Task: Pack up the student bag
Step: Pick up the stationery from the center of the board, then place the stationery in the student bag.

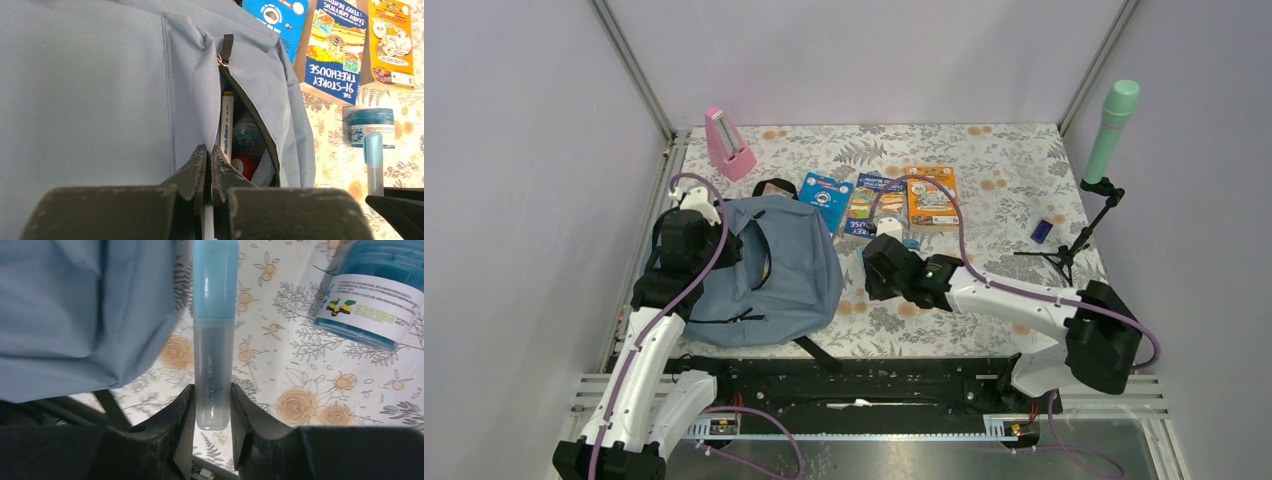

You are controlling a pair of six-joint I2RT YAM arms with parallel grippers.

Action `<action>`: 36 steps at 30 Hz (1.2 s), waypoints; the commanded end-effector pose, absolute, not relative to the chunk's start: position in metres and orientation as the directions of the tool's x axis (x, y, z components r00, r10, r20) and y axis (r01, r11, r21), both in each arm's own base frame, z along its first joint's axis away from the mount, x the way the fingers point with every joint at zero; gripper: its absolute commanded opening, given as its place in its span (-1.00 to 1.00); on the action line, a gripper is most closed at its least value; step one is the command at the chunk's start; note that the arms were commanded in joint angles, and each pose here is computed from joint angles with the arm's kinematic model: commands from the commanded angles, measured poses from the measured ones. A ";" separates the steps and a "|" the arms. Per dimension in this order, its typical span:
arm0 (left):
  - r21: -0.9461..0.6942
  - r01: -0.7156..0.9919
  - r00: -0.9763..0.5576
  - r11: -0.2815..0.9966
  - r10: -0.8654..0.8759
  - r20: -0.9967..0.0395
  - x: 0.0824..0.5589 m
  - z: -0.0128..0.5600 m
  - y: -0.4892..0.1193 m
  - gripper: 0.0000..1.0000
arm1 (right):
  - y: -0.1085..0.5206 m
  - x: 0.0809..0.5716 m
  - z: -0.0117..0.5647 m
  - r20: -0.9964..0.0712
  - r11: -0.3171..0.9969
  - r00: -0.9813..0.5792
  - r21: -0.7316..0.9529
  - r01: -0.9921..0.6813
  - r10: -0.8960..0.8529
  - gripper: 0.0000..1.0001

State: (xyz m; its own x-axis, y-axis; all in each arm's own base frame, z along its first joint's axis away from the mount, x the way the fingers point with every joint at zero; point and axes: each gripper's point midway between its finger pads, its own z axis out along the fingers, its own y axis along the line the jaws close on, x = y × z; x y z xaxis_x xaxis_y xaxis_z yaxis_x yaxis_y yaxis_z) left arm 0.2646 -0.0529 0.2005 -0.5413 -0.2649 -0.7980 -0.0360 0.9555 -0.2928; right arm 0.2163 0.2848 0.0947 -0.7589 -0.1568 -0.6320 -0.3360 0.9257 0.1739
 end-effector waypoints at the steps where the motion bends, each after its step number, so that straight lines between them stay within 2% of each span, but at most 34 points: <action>1: -0.395 0.089 -0.433 0.914 -0.322 -0.842 0.285 0.238 -0.077 -1.00 | 0.309 0.203 0.137 -0.621 0.867 -0.778 0.335 -0.368 -0.091 -1.00; 5: -0.418 0.135 -0.434 0.899 -0.325 -0.840 0.285 0.242 -0.087 -1.00 | 0.340 0.185 0.172 -0.581 0.778 -0.809 0.464 -0.423 -0.093 -1.00; 14: -0.411 0.149 -0.439 0.899 -0.313 -0.842 0.282 0.239 -0.089 -1.00 | 0.415 0.140 0.225 -0.289 0.535 -0.956 0.799 -0.274 -0.059 -1.00; 23: -0.416 0.158 -0.449 0.896 -0.310 -0.838 0.282 0.237 -0.091 -1.00 | 0.447 0.121 0.242 -0.205 0.459 -0.966 0.851 -0.255 -0.156 -1.00; 29: -0.418 0.163 -0.448 0.894 -0.310 -0.839 0.281 0.238 -0.091 -1.00 | 0.455 0.142 0.229 -0.187 0.527 -0.981 0.830 -0.181 -0.041 -1.00; 36: -0.423 0.172 -0.456 0.890 -0.309 -0.834 0.281 0.237 -0.094 -1.00 | 0.484 0.162 0.234 -0.142 0.508 -0.989 0.855 -0.102 0.039 -1.00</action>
